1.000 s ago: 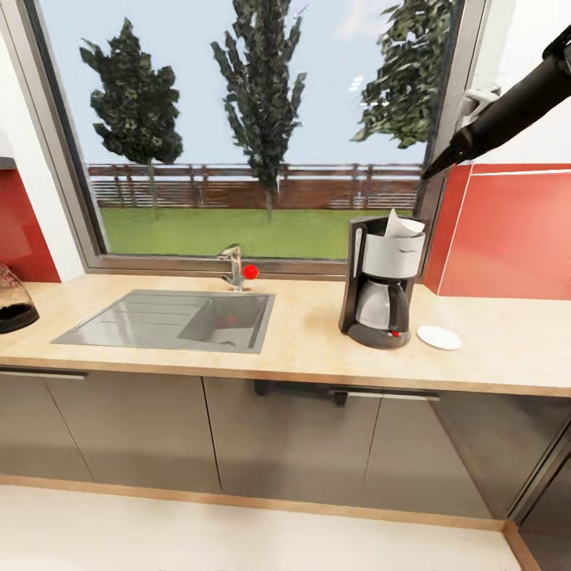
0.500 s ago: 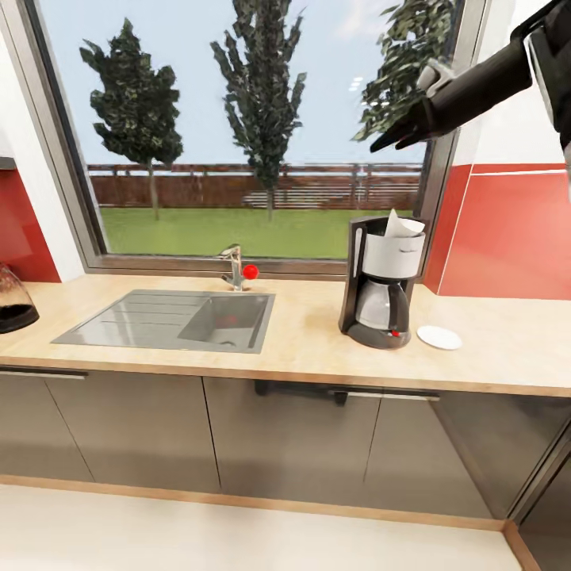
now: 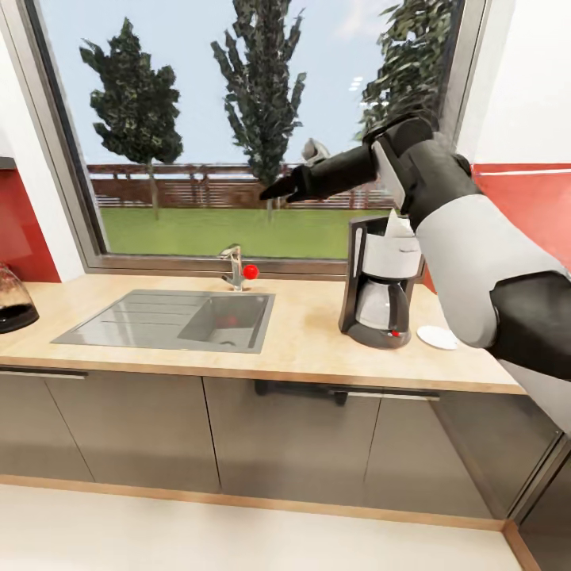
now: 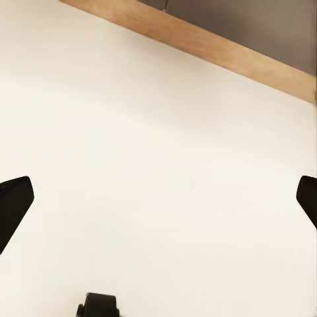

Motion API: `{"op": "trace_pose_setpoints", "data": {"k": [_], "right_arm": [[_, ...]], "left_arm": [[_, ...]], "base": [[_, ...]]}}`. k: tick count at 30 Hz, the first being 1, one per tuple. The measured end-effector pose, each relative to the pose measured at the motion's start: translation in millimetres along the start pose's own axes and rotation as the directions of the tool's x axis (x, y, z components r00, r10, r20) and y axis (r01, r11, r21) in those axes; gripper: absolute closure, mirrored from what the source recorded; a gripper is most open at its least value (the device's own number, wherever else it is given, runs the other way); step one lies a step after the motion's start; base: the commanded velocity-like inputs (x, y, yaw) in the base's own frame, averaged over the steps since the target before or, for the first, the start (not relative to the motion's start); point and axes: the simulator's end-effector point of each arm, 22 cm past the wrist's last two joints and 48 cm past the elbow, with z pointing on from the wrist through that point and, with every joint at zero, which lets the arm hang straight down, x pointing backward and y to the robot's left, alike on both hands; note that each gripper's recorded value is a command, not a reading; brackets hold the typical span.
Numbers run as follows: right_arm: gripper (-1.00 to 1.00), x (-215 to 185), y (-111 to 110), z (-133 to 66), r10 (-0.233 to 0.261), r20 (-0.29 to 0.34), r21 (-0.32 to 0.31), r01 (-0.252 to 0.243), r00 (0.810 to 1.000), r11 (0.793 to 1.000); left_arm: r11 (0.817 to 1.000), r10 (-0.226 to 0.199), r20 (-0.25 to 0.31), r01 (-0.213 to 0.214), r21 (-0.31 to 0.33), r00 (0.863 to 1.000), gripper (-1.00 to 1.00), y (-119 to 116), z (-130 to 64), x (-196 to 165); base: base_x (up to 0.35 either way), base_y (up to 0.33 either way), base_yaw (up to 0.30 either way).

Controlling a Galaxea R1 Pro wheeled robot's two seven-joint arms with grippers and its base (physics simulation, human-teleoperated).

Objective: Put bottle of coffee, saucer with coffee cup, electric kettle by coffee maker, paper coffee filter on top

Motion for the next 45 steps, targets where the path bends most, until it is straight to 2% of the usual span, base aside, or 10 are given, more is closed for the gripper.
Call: {"op": "trace_pose_setpoints", "data": {"k": [5,12,17,20,23,26,28,35,41,45], "right_arm": [[-1.00,72.3,5.4,59.3,0.133,0.071,-0.171,-0.119,0.989,0.978],[-1.00,153.4,-2.2,93.1,0.215,0.079,-0.225,-0.193,0.973,0.955],[-1.00,255.4,14.5,114.3,0.307,0.055,-0.335,-0.272,0.950,0.902],[-1.00,387.7,28.0,119.9,0.408,0.005,-0.352,-0.380,0.913,0.855],[-1.00,408.7,31.2,119.8,0.411,0.005,-0.347,-0.384,0.911,0.855],[-1.00,522.6,53.2,113.8,0.468,-0.103,-0.285,-0.477,0.877,0.831],[-1.00,546.5,54.1,107.2,0.466,-0.114,-0.263,-0.479,0.878,0.838],[-1.00,683.9,58.7,54.0,0.389,-0.108,-0.081,-0.398,0.915,0.914],[-1.00,689.1,72.0,36.9,0.286,-0.018,0.045,-0.285,0.958,0.958],[-1.00,721.9,87.3,23.0,0.346,-0.053,0.118,-0.339,0.937,0.933]], "left_arm": [[0.999,0.002,-0.003,-0.002,0.038,1.000,-1.00,-5.8,-0.7,0.6],[0.999,0.000,-0.002,0.000,0.041,1.000,-1.00,-5.7,-1.1,0.6],[0.999,-0.010,0.002,0.010,0.033,1.000,-1.00,-1.7,-1.9,-0.3],[0.999,-0.008,0.016,0.007,0.035,1.000,-1.00,-2.0,-1.9,-7.2],[0.999,-0.001,0.035,-0.001,0.038,0.999,-1.00,-3.2,-1.7,-16.7],[0.999,0.016,0.074,-0.019,0.040,0.997,-1.00,-5.1,-2.2,-37.1],[0.999,0.016,0.076,-0.019,0.040,0.997,-1.00,-4.9,-2.4,-37.9],[0.999,0.013,0.079,-0.016,0.036,0.997,-1.00,-3.1,-2.8,-37.8],[0.999,0.014,0.075,-0.016,0.037,0.997,-1.00,-3.4,-2.6,-36.0],[0.999,0.012,0.068,-0.014,0.035,0.998,-1.00,-2.5,-2.5,-32.1]], "base": [[0.000,0.000,0.000],[0.000,0.000,0.000],[0.000,0.000,0.000],[0.000,0.000,0.000],[0.000,0.000,0.000],[0.000,0.000,0.000],[0.000,0.000,0.000],[0.000,0.000,0.000],[0.000,0.000,0.000],[0.000,0.000,0.000]]}}
